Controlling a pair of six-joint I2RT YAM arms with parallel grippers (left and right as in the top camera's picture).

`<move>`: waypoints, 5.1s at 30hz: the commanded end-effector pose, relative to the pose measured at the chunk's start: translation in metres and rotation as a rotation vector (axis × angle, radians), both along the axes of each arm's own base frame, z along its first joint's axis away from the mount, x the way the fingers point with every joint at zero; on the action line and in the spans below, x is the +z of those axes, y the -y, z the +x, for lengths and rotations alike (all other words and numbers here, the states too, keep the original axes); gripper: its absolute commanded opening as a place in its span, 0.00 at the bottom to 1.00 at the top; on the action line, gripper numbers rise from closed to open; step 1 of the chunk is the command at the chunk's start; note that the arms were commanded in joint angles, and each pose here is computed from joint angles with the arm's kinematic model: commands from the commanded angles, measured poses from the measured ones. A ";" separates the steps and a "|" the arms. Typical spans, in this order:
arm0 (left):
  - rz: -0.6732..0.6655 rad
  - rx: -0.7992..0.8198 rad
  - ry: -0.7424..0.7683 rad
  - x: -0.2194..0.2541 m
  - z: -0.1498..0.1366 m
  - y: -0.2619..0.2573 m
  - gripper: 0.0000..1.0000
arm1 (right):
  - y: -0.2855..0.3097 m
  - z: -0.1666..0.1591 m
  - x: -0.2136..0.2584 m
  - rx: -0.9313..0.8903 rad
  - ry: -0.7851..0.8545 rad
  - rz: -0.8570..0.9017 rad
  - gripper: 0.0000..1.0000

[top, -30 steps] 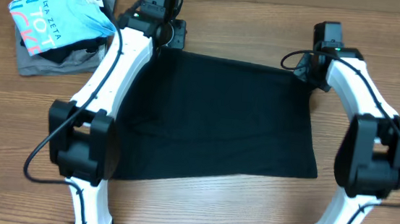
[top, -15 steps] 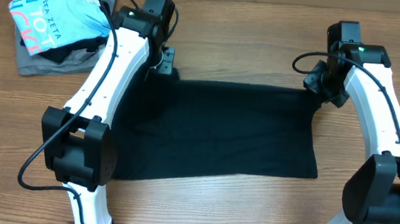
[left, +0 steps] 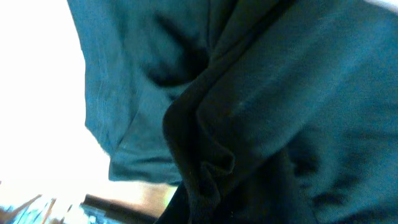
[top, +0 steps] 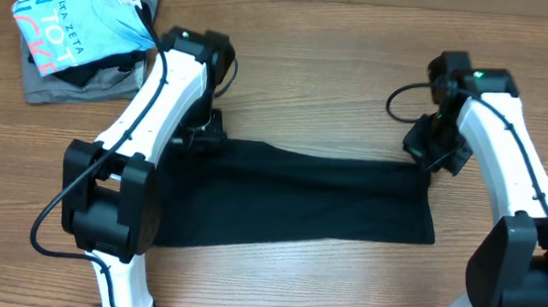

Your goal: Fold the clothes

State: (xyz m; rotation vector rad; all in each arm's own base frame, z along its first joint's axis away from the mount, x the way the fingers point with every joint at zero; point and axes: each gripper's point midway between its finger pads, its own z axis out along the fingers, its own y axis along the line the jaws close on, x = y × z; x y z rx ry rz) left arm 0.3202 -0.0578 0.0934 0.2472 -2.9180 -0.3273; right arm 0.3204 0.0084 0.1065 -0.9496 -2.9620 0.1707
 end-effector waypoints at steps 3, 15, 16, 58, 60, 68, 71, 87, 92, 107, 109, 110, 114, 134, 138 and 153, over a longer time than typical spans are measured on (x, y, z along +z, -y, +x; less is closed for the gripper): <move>0.119 0.051 -0.098 -0.019 -0.037 -0.024 0.04 | 0.001 -0.022 -0.012 -0.009 -0.017 -0.027 0.04; 0.186 0.083 -0.334 -0.053 -0.113 -0.037 0.24 | 0.004 -0.025 -0.024 -0.036 -0.018 -0.036 0.04; 0.186 0.084 -0.339 -0.056 -0.116 -0.038 0.30 | 0.004 -0.026 -0.024 -0.037 -0.022 -0.037 0.04; 0.057 0.272 0.047 -0.047 -0.018 -0.067 0.96 | 0.002 -0.029 -0.025 0.046 -0.044 -0.023 1.00; -0.010 0.261 0.018 -0.058 -0.016 -0.068 0.93 | 0.002 -0.028 -0.025 0.046 -0.043 -0.023 1.00; -0.028 0.256 0.003 -0.067 -0.014 -0.073 0.74 | 0.001 -0.026 -0.026 0.044 -0.033 -0.015 1.00; -0.026 0.257 0.000 -0.067 -0.015 -0.074 0.50 | 0.001 -0.026 -0.026 0.044 -0.033 -0.015 1.00; 0.163 0.348 -0.128 -0.049 -0.054 -0.118 0.11 | 0.001 -0.026 -0.026 0.044 -0.033 -0.015 1.00; 0.162 0.386 -0.143 -0.048 -0.059 -0.130 0.53 | 0.001 -0.026 -0.026 0.045 -0.034 -0.015 1.00; 0.157 0.453 0.002 -0.004 -0.059 -0.139 1.00 | 0.000 -0.023 -0.026 0.045 -0.022 -0.014 1.00; 0.152 0.457 0.043 0.006 -0.057 -0.139 0.98 | 0.000 -0.023 -0.026 0.045 -0.021 -0.014 1.00; 0.149 0.458 0.059 0.009 -0.057 -0.139 0.96 | 0.000 -0.023 -0.026 0.045 -0.020 -0.014 1.00; 0.036 0.416 0.072 0.004 -0.050 -0.123 0.84 | 0.000 -0.023 -0.026 0.045 -0.019 -0.014 1.00; -0.016 0.415 0.061 -0.049 -0.064 -0.119 0.04 | 0.000 -0.026 -0.026 0.046 -0.033 -0.015 1.00; -0.004 0.447 0.048 -0.052 -0.071 -0.127 0.04 | 0.000 -0.025 -0.026 0.046 -0.031 -0.015 1.00; 0.077 0.555 0.037 -0.044 -0.081 -0.148 0.16 | -0.002 -0.032 -0.026 0.045 -0.059 -0.001 1.00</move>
